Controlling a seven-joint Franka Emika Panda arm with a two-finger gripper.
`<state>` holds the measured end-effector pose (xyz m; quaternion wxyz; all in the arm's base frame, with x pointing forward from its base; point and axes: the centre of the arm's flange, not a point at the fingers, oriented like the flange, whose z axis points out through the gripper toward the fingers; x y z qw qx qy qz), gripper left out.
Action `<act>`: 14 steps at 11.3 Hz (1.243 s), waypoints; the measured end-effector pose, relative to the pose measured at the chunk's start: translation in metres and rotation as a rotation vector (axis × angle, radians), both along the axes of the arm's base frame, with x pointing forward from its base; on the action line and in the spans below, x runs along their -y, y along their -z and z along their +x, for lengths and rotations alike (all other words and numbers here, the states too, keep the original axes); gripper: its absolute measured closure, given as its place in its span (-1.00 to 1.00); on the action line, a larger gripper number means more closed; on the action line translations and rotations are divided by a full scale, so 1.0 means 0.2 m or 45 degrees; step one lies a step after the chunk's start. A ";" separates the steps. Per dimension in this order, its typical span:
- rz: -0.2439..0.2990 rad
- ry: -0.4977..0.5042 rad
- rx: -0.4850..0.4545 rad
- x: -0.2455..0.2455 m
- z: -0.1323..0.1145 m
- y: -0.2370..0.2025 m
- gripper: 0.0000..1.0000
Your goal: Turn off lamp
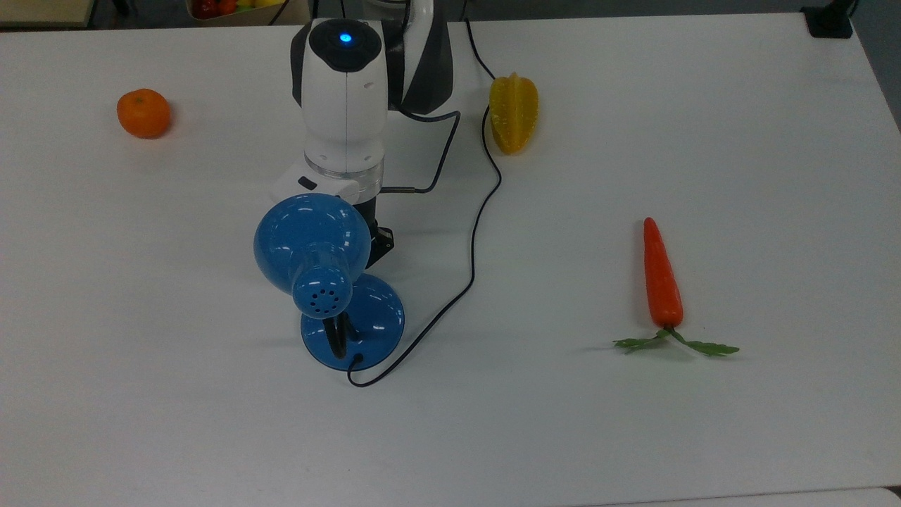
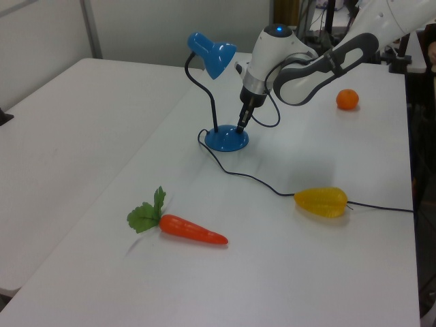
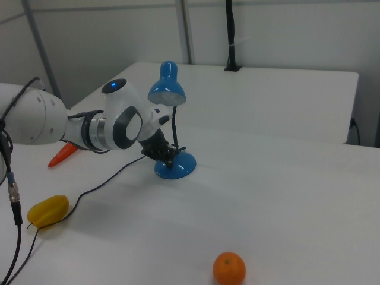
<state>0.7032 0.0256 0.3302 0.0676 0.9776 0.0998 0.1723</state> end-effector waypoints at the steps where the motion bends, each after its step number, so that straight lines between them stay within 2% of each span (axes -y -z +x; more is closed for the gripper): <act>1: -0.007 -0.005 -0.006 0.00 -0.01 0.01 0.98; 7: -0.035 -0.019 -0.041 0.02 -0.06 0.05 0.98; 10: -0.067 -0.014 -0.169 0.08 -0.11 0.09 0.98; 13: -0.122 -0.050 -0.321 0.13 -0.20 -0.09 0.98; 14: -0.142 -0.075 -0.389 0.14 -0.24 -0.17 0.90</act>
